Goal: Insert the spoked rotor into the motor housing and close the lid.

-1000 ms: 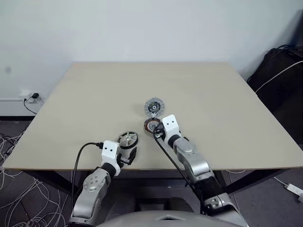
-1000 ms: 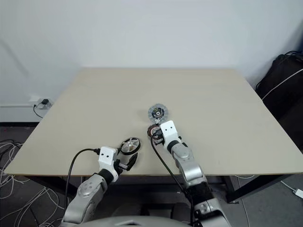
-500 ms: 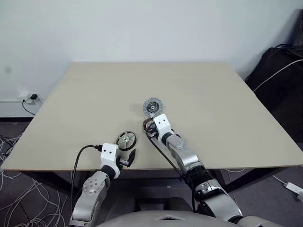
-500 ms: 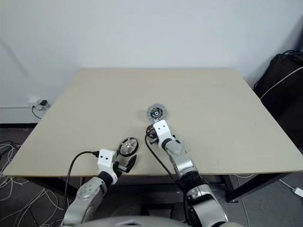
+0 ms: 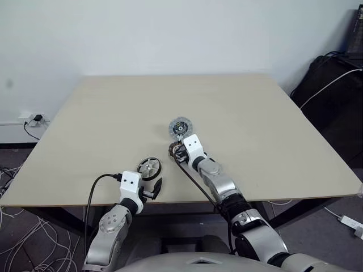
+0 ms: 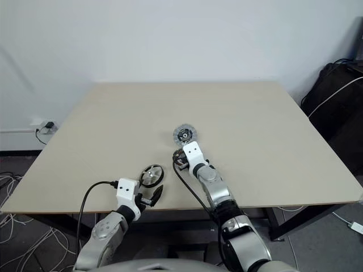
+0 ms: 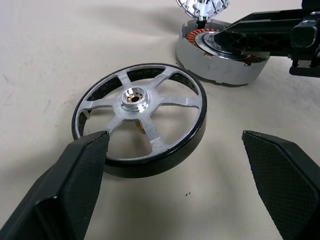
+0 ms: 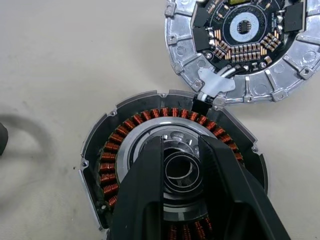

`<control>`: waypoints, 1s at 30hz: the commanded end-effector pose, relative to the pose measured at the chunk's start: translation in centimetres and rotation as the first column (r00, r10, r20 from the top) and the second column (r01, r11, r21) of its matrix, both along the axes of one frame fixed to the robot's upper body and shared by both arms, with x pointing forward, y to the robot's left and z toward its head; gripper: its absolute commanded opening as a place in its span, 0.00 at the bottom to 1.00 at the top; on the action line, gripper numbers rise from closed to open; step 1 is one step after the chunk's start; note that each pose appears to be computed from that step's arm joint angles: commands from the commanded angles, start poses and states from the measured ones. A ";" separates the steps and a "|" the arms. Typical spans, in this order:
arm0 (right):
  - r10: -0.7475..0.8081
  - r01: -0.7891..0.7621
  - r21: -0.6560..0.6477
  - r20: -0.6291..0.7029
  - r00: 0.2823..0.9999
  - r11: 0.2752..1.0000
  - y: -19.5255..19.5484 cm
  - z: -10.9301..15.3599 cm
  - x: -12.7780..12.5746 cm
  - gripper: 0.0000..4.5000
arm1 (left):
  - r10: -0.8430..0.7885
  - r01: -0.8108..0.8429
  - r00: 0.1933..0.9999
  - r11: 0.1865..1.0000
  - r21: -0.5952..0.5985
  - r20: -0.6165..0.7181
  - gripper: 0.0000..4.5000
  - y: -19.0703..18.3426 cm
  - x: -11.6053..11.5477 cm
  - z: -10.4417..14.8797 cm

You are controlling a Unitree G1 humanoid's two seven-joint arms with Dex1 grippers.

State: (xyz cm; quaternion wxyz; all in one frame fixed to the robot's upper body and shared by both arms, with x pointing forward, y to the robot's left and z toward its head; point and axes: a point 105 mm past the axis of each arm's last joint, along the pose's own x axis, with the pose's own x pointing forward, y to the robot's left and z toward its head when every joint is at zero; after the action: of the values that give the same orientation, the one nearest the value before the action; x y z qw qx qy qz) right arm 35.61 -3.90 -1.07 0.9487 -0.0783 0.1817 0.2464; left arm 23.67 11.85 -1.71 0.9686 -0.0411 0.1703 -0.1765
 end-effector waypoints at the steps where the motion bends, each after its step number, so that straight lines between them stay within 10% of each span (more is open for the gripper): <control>1: 0.013 -0.015 0.031 0.069 0.998 0.999 0.8 2.2 1.0 0.15 | 0.003 -0.002 0.997 1.000 -0.010 0.077 1.00 0.0 0.8 1.7; 21: 0.027 -0.029 0.026 0.071 0.997 0.999 1.5 2.4 1.8 0.15 | 0.015 -0.014 0.997 1.000 -0.016 0.072 1.00 0.1 0.6 1.4; 30: 0.020 -0.022 0.028 0.085 0.996 0.999 1.0 2.5 1.8 0.81 | 0.013 -0.012 0.997 1.000 -0.018 0.073 1.00 0.0 0.7 1.4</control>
State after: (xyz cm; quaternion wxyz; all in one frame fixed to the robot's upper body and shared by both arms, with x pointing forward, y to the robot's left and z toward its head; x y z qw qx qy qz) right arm 36.55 -3.22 -0.85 0.9470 -0.0838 0.1787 0.2534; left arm 23.73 12.06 -1.54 0.9711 -0.0430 0.1625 -0.1696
